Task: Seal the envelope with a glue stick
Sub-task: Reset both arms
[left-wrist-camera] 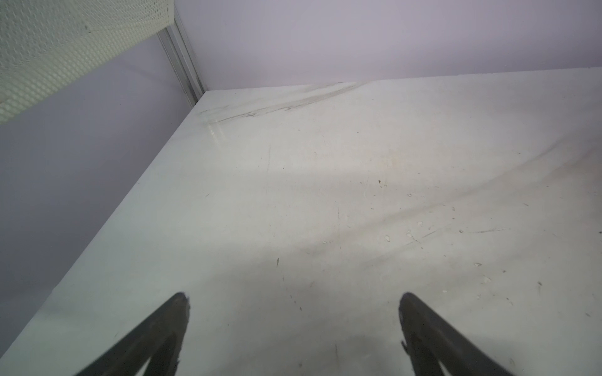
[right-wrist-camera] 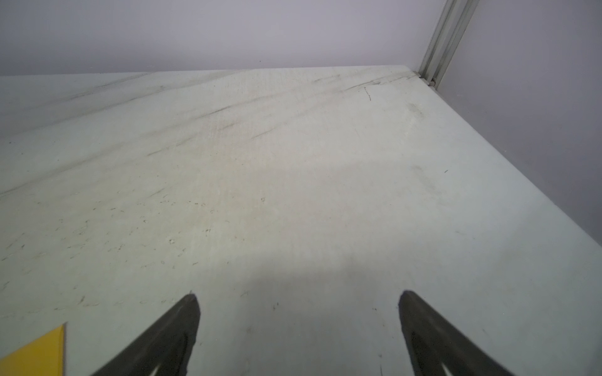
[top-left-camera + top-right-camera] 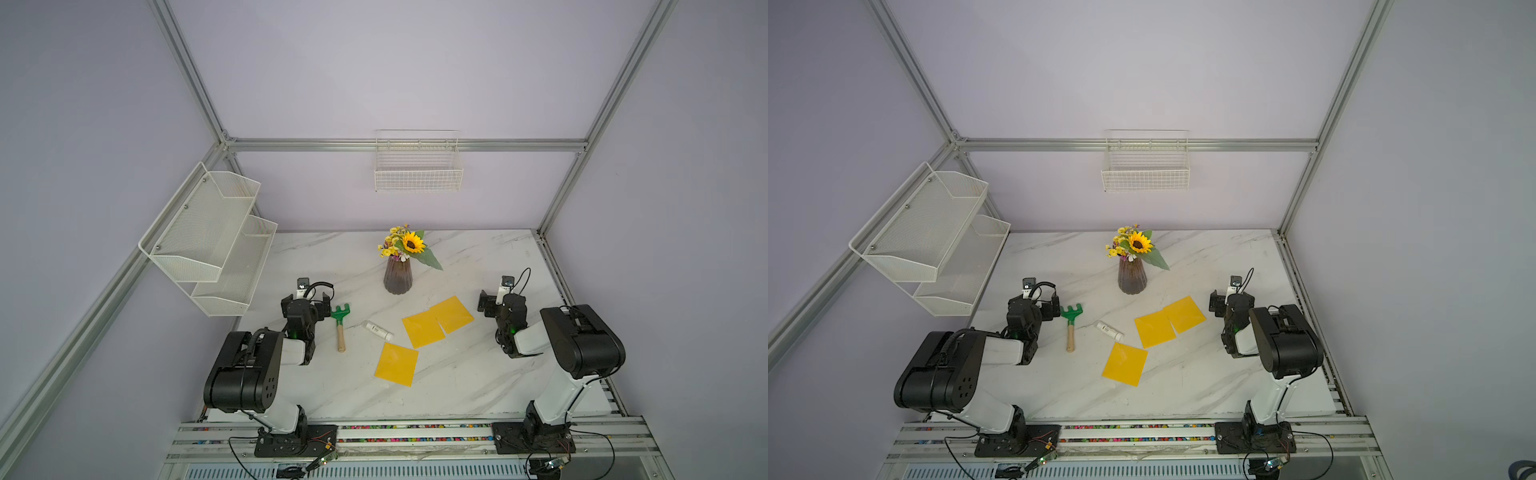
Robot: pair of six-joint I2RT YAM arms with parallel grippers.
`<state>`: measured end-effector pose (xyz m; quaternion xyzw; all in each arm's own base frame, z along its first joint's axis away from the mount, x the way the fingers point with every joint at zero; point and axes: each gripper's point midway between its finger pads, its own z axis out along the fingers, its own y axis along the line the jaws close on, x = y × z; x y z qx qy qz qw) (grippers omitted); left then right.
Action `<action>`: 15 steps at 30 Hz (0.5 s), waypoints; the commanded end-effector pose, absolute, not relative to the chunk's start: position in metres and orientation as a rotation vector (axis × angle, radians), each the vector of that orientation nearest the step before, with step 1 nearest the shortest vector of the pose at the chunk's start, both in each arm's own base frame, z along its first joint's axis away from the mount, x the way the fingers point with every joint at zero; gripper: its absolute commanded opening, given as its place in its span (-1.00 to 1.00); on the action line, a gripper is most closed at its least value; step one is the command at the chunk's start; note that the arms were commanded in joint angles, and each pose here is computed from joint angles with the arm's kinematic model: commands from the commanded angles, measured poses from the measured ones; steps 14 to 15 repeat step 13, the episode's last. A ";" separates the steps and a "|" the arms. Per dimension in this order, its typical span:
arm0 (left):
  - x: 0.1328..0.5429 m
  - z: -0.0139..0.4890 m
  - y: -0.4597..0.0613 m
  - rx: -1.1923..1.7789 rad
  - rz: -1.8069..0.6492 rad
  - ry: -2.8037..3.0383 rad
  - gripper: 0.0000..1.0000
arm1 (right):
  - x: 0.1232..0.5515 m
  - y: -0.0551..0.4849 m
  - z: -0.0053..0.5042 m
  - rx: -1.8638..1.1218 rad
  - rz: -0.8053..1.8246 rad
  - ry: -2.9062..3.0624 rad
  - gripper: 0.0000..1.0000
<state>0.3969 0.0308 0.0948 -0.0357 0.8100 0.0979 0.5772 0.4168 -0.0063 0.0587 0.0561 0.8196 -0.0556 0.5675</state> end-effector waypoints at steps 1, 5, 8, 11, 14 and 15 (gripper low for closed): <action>0.402 0.113 0.029 -0.085 0.199 1.817 1.00 | 0.424 -0.006 0.075 0.137 -0.108 1.867 0.95; 0.401 0.112 0.029 -0.087 0.200 1.820 1.00 | 0.424 -0.006 0.075 0.137 -0.109 1.867 0.94; 0.401 0.113 0.029 -0.087 0.200 1.816 1.00 | 0.424 -0.006 0.074 0.137 -0.113 1.871 0.94; 0.401 0.113 0.029 -0.087 0.200 1.815 1.00 | 0.424 -0.006 0.073 0.135 -0.111 1.871 0.94; 0.401 0.113 0.029 -0.087 0.200 1.816 1.00 | 0.424 -0.006 0.075 0.137 -0.112 1.865 0.94; 0.401 0.113 0.029 -0.087 0.200 1.816 1.00 | 0.424 -0.006 0.075 0.137 -0.112 1.865 0.94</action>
